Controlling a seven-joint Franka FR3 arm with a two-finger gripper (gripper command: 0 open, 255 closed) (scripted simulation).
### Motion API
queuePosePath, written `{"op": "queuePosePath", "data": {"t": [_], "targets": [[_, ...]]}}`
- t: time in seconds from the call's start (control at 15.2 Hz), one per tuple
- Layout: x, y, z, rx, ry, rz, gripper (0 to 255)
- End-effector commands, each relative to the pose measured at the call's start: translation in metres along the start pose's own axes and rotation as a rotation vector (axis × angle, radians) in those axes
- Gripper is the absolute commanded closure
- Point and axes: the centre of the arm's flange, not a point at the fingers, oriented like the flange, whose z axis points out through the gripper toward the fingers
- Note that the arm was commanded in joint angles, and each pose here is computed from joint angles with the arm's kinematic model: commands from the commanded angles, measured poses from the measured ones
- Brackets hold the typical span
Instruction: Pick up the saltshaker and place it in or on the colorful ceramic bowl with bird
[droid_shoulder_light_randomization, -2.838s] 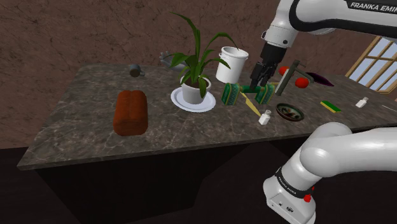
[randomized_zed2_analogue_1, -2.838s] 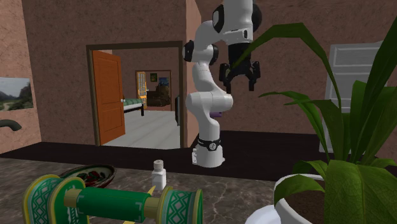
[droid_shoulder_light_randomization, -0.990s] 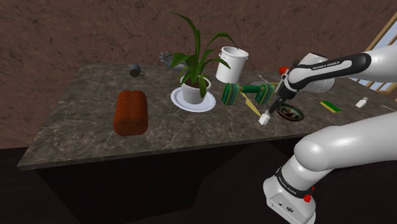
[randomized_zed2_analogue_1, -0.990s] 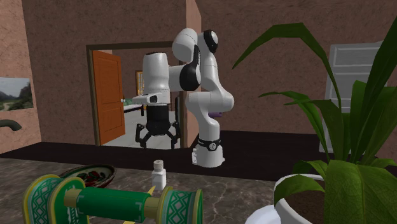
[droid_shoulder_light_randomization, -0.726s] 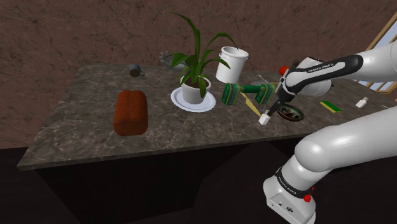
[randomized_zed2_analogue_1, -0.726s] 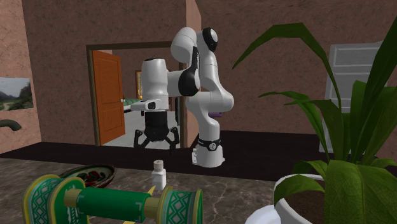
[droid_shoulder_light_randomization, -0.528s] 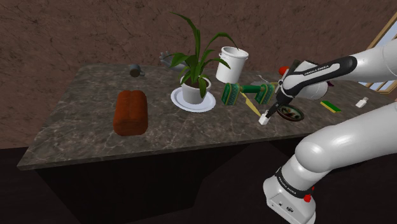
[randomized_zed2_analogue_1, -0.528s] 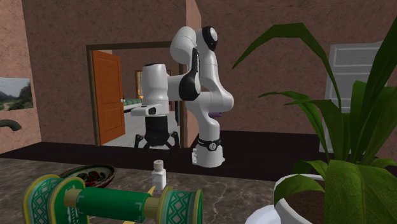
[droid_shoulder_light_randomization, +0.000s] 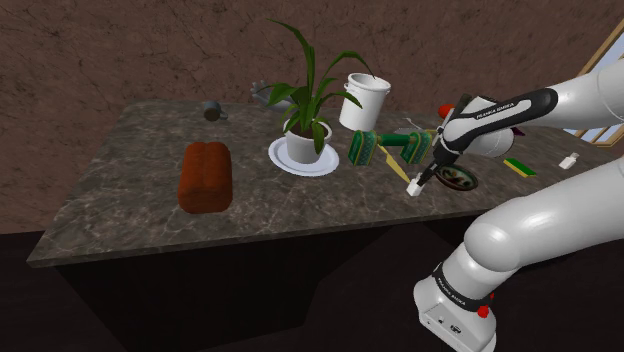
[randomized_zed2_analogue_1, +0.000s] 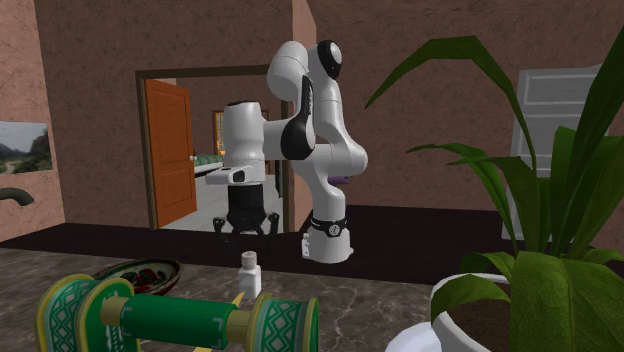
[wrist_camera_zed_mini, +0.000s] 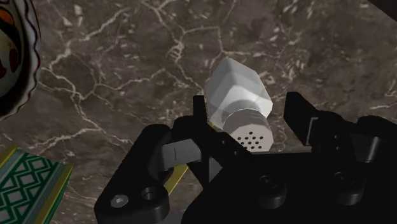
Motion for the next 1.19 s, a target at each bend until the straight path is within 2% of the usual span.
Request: {"op": "queuePosePath", "data": {"t": [0.0,0.53,1.12], "targets": [[0.0,0.0,0.0,0.0,0.0,0.0,255],[0.0,0.0,0.0,0.0,0.0,0.0,255],[0.007,0.001,-0.047,0.0,0.0,0.0,255]]}}
